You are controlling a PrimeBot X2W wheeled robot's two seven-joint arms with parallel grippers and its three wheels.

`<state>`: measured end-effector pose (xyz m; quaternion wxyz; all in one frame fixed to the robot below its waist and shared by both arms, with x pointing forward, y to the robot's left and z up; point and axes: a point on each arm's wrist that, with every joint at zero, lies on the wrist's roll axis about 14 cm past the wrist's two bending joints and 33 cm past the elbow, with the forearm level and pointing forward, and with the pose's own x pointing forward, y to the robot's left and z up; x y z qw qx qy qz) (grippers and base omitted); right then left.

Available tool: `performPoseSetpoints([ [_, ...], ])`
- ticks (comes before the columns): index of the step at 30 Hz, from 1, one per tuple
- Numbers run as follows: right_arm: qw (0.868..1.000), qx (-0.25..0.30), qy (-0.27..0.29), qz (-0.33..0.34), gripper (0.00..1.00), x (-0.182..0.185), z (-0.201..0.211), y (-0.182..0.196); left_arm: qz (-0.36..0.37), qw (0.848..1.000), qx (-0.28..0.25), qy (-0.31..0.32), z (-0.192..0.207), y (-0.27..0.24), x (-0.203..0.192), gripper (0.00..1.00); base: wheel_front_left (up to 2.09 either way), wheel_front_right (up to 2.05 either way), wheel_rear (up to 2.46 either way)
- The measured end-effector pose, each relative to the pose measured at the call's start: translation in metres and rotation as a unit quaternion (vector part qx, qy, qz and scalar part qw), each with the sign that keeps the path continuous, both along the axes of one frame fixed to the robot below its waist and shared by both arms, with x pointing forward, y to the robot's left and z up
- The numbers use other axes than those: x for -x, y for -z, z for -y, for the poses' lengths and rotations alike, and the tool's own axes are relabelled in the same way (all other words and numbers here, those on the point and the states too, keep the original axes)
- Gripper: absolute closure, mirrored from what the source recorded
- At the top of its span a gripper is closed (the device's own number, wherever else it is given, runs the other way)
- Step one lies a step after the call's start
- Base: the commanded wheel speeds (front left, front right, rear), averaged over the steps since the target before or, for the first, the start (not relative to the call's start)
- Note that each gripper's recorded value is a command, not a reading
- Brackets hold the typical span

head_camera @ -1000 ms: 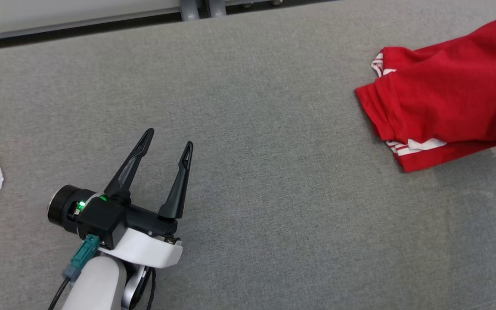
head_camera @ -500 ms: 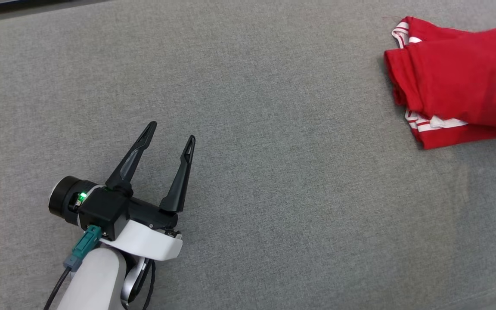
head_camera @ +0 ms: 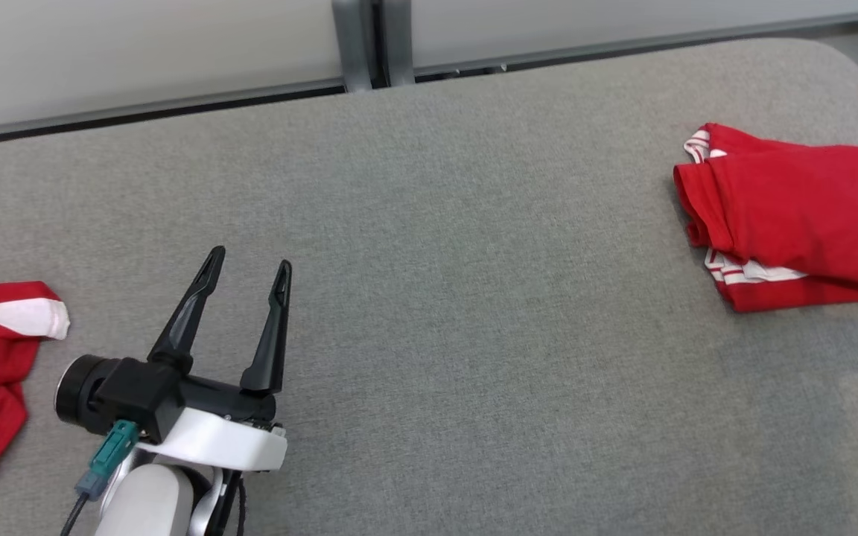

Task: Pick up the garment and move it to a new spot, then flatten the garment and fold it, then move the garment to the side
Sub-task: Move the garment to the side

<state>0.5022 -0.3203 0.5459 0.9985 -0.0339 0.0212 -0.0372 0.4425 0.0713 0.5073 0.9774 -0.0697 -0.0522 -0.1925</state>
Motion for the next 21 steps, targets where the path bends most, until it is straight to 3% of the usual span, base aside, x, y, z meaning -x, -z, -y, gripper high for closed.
performPoseSetpoints([
  [11, 0.99, -0.042, -0.071, 0.112, 0.0, 0.046, -0.067, -0.042, 0.034, 0.991, -0.022, -0.129, -0.091, -0.033, 0.056, 0.0, 0.0, 0.0, 0.0],
  [21, 0.984, -0.067, -0.1, 0.129, 0.0, 0.1, -0.11, -0.023, 0.04, 0.982, -0.005, -0.182, -0.12, -0.039, 0.098, 0.0, 0.0, 0.0, 0.0],
])
